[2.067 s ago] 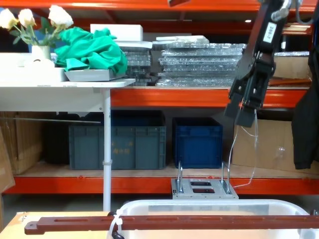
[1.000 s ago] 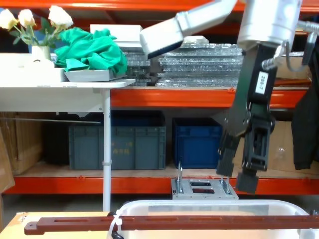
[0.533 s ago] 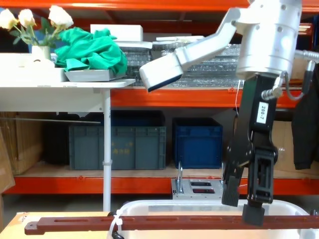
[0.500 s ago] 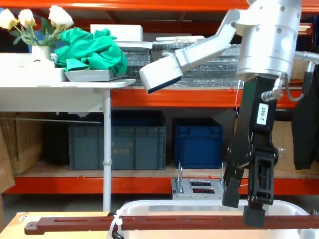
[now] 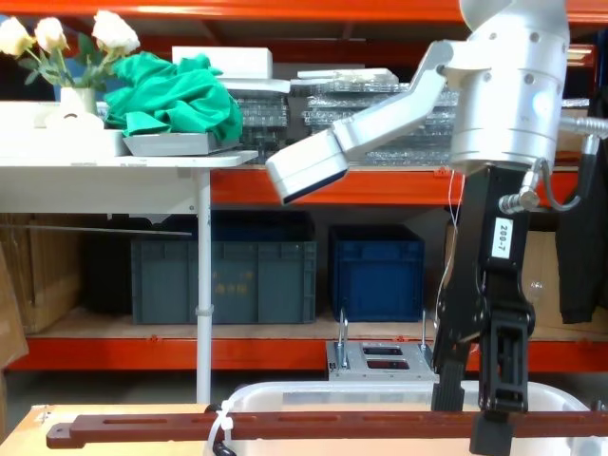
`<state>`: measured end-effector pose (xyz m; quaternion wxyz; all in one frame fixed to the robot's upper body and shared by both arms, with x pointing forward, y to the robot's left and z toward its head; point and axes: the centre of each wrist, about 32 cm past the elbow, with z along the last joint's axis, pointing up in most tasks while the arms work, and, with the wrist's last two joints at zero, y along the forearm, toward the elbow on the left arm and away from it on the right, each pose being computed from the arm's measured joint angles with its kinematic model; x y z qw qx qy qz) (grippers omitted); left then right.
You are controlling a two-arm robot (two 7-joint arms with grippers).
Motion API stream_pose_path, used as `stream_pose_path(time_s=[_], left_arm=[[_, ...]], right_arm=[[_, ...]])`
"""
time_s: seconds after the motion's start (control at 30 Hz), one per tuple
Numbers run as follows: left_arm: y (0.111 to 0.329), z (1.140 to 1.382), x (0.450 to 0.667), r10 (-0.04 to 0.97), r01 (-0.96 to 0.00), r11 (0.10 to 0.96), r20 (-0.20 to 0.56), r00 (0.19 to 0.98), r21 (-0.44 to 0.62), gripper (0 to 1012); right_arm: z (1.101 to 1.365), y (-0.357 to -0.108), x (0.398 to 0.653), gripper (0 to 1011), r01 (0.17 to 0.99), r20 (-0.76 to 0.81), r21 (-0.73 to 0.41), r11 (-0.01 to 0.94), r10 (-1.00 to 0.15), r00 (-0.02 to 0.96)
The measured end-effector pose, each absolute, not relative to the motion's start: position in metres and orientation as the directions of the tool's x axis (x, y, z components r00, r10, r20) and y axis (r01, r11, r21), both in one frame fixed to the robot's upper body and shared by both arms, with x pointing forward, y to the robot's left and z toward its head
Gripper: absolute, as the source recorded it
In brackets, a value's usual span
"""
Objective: Use one hand to grasp the basket and place it at the designated location.
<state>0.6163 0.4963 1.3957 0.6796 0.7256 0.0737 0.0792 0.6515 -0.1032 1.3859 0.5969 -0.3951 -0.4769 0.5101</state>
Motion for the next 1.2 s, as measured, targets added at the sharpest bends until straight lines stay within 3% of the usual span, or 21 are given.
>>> stream_pose_path(time_s=[1.2], left_arm=[[0.496, 1.396, 0.616, 0.214, -0.001, -0.066, 0.015, 0.977, 0.998, 0]], right_arm=[[1.357, -0.09, 0.648, 1000, -0.28, 0.14, -0.95, 0.137, 0.99, 0.008]])
